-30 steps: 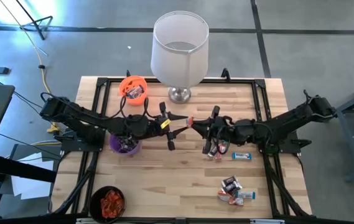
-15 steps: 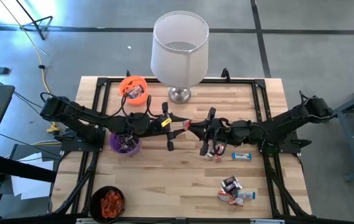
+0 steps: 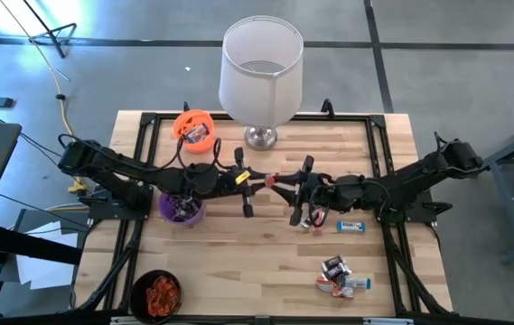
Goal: Sort candy
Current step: Put the orange chocolate into the black bucket
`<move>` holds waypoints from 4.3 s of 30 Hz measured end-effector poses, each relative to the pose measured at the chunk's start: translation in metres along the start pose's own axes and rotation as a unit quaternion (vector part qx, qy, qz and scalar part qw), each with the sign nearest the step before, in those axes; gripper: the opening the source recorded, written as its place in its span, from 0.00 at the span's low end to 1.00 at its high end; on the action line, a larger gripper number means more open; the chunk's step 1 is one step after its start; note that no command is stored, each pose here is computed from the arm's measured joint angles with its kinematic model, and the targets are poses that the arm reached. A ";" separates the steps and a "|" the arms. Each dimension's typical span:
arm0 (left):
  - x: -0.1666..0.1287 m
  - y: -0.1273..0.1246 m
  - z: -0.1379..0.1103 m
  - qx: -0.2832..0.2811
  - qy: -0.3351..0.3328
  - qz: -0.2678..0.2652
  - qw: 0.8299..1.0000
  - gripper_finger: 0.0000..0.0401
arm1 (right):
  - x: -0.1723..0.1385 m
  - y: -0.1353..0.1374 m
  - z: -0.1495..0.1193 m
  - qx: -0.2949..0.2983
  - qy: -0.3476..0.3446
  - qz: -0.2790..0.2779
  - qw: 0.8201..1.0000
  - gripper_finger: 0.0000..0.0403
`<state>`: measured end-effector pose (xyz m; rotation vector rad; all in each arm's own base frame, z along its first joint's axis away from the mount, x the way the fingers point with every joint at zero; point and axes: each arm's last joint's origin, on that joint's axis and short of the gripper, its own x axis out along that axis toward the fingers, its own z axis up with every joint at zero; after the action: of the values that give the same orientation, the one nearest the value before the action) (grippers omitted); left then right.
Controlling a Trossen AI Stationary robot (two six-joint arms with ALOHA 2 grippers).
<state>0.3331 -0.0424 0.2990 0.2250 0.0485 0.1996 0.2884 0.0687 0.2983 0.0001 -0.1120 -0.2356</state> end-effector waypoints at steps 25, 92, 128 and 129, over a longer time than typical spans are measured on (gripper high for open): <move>-0.115 -0.027 0.035 -0.176 0.141 -0.040 0.973 0.05 | -0.076 -0.032 0.007 0.108 0.243 -0.052 0.963 0.42; -0.179 -0.132 0.034 -0.173 0.276 0.101 0.940 0.18 | -0.043 -0.056 -0.039 0.153 0.324 -0.182 0.916 0.38; -0.040 -0.078 0.014 0.091 0.316 0.087 0.940 0.18 | -0.037 -0.055 -0.032 0.207 0.280 -0.183 0.919 0.38; -0.037 -0.076 0.015 0.093 0.315 0.080 0.941 0.18 | -0.037 -0.055 -0.033 0.207 0.281 -0.182 0.919 0.38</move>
<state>0.3126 -0.1255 0.2969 0.3473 0.6904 0.4252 0.2434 0.0235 0.2612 0.5138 0.4192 -0.5718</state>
